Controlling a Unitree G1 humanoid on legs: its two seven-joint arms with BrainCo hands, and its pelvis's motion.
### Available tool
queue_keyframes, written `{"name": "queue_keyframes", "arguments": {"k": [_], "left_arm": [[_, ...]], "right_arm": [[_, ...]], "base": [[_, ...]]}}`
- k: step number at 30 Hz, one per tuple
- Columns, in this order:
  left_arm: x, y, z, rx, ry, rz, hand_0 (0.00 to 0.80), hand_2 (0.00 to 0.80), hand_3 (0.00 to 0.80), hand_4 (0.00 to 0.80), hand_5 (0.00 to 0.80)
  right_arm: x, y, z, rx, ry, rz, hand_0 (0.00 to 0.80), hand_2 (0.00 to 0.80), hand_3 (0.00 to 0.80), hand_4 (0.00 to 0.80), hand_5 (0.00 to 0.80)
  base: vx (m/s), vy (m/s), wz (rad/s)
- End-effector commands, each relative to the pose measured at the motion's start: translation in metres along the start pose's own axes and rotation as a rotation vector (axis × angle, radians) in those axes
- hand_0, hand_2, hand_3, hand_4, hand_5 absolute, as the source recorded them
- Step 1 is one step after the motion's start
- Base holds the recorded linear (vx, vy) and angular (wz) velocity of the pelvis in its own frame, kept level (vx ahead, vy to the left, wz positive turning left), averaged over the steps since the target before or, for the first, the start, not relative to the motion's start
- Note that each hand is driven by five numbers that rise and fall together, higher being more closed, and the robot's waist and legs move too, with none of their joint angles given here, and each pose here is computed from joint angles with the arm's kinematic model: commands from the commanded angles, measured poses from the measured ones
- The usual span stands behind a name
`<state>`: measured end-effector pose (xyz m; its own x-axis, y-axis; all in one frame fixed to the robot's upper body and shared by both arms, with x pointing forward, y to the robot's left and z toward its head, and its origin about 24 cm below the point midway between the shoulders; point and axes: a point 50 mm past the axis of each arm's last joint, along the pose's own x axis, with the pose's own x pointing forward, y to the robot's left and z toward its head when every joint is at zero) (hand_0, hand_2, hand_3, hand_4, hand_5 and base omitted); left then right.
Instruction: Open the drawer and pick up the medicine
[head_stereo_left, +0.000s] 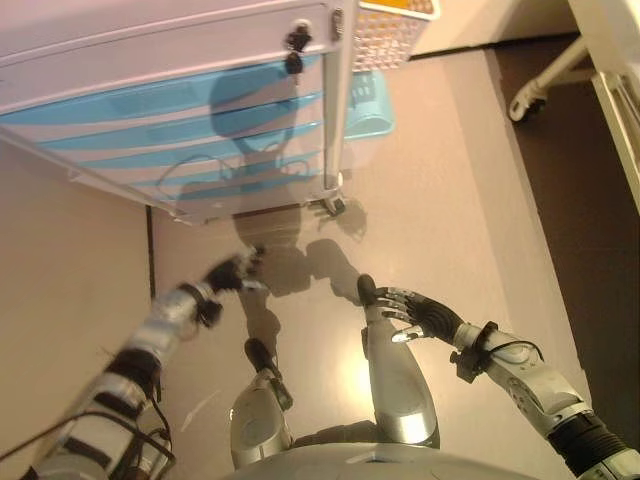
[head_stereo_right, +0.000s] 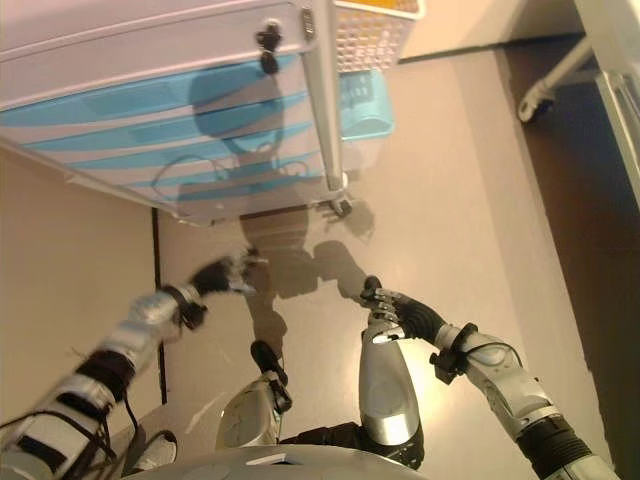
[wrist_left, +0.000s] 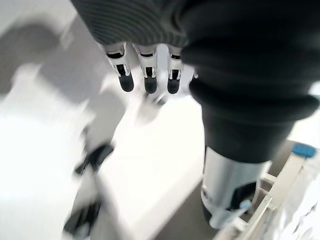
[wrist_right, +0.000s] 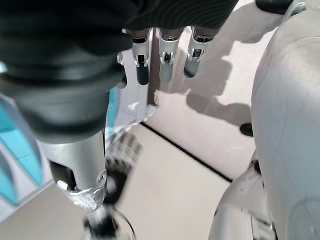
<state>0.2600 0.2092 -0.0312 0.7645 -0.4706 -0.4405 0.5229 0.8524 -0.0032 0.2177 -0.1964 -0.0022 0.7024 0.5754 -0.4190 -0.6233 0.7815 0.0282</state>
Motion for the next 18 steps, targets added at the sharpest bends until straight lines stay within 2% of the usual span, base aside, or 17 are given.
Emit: {"name": "queue_keyframes", "arguments": {"k": [1, 9, 18], "left_arm": [[-0.013, -0.012, -0.026, -0.144, 0.035, -0.043, 0.000, 0.000, 0.000, 0.000, 0.000], [-0.028, -0.065, -0.086, -0.486, 0.172, -0.150, 0.000, 0.000, 0.000, 0.000, 0.000], [-0.045, -0.093, -0.116, -0.773, 0.194, -0.116, 0.000, 0.000, 0.000, 0.000, 0.000]], "right_arm": [[0.007, 0.018, -0.022, 0.082, 0.061, -0.004, 0.000, 0.000, 0.000, 0.000, 0.000], [0.016, 0.042, -0.078, 0.305, 0.264, -0.035, 0.000, 0.000, 0.000, 0.000, 0.000], [0.020, 0.070, -0.114, 0.463, 0.392, 0.018, 0.000, 0.000, 0.000, 0.000, 0.000]], "base": [[-0.029, -0.012, 0.32], [0.041, 0.032, 0.35], [0.031, 0.040, 0.24]]}}
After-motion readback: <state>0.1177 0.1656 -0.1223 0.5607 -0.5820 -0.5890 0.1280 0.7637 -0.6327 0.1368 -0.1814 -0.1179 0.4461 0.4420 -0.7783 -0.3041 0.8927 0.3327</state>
